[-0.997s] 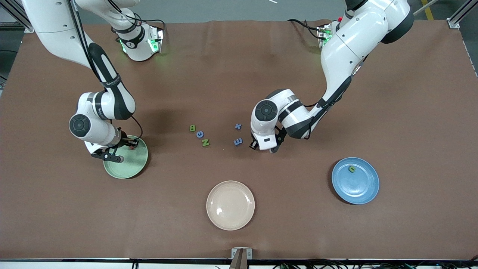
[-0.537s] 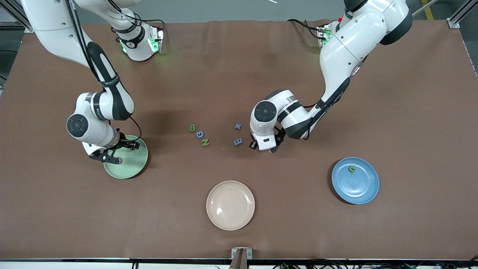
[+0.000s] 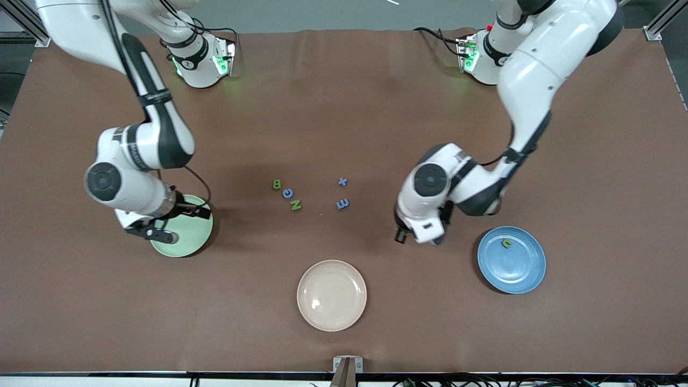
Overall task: Sort upper and lower case letters into plates
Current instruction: 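Drop the green q on the blue plate while the right gripper reaches the B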
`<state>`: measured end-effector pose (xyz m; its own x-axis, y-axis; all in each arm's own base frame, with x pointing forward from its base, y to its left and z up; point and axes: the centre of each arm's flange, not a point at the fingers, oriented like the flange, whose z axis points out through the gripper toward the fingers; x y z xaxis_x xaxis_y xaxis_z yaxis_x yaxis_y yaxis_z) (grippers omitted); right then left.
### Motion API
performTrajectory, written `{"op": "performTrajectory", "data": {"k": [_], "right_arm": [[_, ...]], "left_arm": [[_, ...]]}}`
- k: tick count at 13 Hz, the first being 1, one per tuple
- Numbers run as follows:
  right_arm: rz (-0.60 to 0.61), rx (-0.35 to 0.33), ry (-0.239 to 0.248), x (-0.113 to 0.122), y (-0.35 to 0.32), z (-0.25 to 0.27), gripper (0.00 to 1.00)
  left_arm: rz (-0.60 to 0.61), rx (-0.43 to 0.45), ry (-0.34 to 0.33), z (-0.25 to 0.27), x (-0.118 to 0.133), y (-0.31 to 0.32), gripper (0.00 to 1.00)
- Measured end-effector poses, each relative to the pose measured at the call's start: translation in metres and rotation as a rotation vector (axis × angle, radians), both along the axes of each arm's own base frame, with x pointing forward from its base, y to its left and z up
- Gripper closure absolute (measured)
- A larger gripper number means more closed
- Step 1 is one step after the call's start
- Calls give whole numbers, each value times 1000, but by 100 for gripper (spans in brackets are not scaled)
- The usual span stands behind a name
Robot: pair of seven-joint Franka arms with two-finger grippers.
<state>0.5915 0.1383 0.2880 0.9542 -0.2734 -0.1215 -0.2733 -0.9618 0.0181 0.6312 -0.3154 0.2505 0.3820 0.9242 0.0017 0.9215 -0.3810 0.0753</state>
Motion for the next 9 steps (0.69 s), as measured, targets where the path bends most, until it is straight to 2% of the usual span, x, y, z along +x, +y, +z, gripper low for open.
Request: {"op": "performTrajectory", "data": {"k": [3,5,9], "right_arm": [[-21,23,-38,-33,84,-17,0],[-6,22,-54,-55,110,-36,0],[46,19,-55,-82,134,-53,0]], "left_arm": [[-67,39,-7,14,40,105,73],[-119,55,14,7,51,160,73],[-185,61,45,-8,60,250,73]]}}
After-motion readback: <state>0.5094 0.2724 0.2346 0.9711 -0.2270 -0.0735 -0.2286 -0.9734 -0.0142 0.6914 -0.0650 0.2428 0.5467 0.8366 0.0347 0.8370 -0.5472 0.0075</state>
